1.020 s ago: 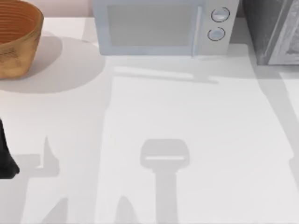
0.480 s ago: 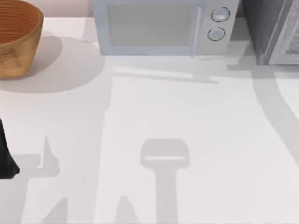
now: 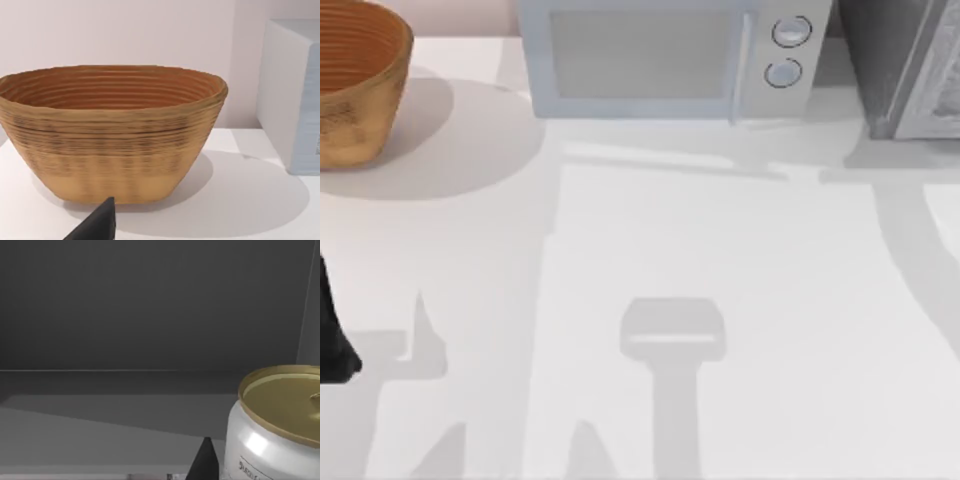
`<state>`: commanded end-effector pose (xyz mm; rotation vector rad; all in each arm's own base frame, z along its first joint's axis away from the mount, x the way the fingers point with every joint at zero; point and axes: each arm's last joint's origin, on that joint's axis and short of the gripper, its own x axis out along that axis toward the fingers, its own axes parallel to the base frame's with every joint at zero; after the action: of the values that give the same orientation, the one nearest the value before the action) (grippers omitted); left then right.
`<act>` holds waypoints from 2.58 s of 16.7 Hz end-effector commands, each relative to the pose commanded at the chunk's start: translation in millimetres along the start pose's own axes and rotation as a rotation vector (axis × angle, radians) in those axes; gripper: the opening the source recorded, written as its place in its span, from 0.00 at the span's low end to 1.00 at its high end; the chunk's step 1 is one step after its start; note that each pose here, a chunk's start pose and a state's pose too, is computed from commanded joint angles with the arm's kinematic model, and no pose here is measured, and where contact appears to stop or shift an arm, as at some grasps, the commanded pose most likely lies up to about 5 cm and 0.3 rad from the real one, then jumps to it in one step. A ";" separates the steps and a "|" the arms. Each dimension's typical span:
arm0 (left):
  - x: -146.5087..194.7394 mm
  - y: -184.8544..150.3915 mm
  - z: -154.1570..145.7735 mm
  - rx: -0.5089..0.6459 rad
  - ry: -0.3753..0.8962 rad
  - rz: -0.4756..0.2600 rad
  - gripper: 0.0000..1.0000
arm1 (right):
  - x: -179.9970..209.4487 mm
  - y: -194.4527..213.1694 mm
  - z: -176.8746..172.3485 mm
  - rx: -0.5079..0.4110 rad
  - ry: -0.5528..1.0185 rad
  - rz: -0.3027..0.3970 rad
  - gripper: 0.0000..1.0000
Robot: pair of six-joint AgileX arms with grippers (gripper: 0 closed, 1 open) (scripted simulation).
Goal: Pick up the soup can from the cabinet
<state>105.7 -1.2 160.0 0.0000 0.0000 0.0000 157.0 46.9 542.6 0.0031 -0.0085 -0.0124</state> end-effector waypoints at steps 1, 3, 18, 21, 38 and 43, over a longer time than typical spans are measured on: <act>0.0 0.0 0.0 0.000 0.000 0.000 1.00 | 0.0 0.0 0.0 0.000 0.000 0.000 0.00; 0.0 0.0 0.0 0.000 0.000 0.000 1.00 | -1.3 -1.9 -4.2 -0.001 0.002 -0.005 0.00; 0.0 0.0 0.0 0.000 0.000 0.000 1.00 | -48.7 -39.4 -232.0 -0.011 0.050 0.001 0.00; 0.0 0.0 0.0 0.000 0.000 0.000 1.00 | -53.7 -44.2 -294.7 -0.008 0.045 0.007 0.00; 0.0 0.0 0.0 0.000 0.000 0.000 1.00 | -50.5 -49.6 -377.3 -0.008 0.018 0.035 0.00; 0.0 0.0 0.0 0.000 0.000 0.000 1.00 | -36.7 -49.5 -358.7 -0.015 0.011 0.104 0.00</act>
<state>105.7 -1.2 160.0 0.0000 0.0000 0.0000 122.8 -1.0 183.4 -0.0121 0.0023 0.0915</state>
